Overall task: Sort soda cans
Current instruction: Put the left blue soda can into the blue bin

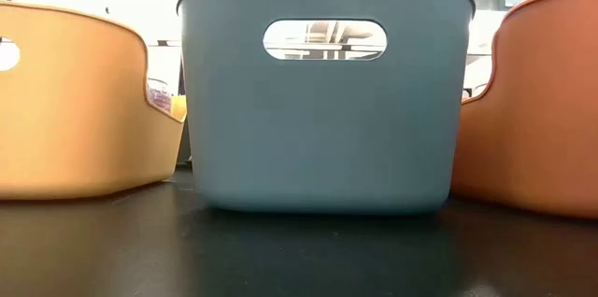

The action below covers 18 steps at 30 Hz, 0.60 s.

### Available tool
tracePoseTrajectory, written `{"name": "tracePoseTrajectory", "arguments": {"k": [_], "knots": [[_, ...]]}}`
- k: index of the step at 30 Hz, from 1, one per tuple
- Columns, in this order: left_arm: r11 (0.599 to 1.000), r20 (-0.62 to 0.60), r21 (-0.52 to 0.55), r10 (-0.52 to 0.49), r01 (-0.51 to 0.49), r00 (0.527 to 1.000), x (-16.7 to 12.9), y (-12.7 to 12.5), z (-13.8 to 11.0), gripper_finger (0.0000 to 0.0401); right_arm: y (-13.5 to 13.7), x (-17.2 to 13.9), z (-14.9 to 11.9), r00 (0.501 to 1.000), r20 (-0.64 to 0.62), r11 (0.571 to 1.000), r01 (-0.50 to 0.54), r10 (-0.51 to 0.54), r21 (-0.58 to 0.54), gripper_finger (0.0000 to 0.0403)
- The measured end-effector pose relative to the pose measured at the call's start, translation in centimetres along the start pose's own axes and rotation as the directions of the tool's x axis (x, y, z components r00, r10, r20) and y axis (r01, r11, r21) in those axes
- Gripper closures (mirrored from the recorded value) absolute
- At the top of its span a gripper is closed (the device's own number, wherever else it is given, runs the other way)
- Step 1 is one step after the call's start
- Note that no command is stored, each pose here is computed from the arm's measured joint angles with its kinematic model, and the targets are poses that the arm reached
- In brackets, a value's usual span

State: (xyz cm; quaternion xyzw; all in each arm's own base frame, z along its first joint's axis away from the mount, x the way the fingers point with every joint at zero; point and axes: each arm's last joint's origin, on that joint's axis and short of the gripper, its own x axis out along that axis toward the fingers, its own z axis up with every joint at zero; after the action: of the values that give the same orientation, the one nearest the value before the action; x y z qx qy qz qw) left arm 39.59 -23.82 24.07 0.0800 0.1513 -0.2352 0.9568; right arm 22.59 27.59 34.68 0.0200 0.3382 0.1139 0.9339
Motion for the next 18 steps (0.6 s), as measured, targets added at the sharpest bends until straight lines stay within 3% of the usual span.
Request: {"name": "tracePoseTrajectory", "arguments": {"k": [6,18], "knots": [[0.998,-0.037,-0.051,0.022,-0.024,0.999,1.8,0.5,-1.5,0.0026,0.0,-1.1,1.5,0.994,0.095,0.995,0.061,-0.054,-0.077,0.0020],[0.996,-0.021,-0.078,0.042,-0.043,0.999,2.3,1.2,-1.9,0.0026,0.0,-1.1,1.6,0.992,0.106,0.995,0.074,-0.066,-0.074,0.0020]]}}
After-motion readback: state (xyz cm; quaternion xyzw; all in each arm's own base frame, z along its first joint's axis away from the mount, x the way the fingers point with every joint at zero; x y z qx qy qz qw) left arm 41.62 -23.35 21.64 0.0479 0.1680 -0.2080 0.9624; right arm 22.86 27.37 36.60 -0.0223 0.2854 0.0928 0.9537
